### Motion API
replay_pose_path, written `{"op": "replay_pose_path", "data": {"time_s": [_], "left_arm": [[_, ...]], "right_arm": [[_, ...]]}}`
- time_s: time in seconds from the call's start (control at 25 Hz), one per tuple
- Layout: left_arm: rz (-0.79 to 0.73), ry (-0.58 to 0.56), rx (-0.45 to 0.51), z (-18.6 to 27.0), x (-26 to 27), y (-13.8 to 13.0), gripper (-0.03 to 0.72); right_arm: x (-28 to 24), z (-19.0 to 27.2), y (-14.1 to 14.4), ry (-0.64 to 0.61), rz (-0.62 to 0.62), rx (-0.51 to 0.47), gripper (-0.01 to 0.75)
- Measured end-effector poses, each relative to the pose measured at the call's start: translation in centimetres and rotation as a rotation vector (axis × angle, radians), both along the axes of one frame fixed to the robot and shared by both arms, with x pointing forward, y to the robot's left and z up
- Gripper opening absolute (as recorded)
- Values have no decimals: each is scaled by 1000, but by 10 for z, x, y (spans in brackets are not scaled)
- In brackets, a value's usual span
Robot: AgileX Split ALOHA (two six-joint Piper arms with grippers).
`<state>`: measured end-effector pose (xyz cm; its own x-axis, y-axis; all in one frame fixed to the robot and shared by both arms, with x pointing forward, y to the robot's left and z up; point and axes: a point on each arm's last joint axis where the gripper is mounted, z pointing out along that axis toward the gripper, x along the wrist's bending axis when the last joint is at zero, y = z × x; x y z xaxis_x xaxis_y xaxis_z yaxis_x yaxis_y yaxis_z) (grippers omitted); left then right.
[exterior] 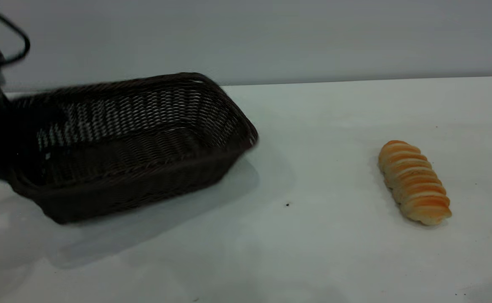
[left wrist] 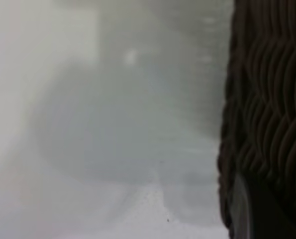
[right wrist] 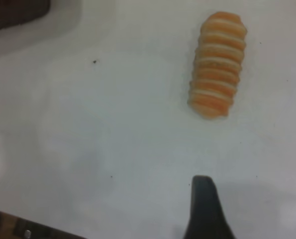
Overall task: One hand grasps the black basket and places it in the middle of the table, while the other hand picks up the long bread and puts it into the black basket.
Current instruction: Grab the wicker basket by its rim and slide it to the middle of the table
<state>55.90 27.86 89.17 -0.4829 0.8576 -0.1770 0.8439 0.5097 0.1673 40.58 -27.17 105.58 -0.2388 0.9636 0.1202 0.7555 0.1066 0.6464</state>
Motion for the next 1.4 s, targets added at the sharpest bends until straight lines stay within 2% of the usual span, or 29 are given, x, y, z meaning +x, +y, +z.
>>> {"op": "replay_pose_path", "data": {"time_s": [0.24,0.52,0.84,1.08,1.16,1.4], "left_arm": [[-249,-52,-61,24,21,-15,144],[-508,-26,-191,1,64,-34,144],[-552,57,-233,-37,82,-39,144],[-596,54,-227,-41,82,-39,149],[-597,56,-230,-40,82,-39,202],[-602,76,-260,-37,82,-41,478]], "right_arm": [[0,0,0,1,0,0,491],[0,0,0,1,0,-1,491],[0,0,0,-3,9,-7,491],[0,0,0,-4,13,-11,491],[0,0,0,-4,13,-11,491],[0,0,0,-5,14,-12,491]]}}
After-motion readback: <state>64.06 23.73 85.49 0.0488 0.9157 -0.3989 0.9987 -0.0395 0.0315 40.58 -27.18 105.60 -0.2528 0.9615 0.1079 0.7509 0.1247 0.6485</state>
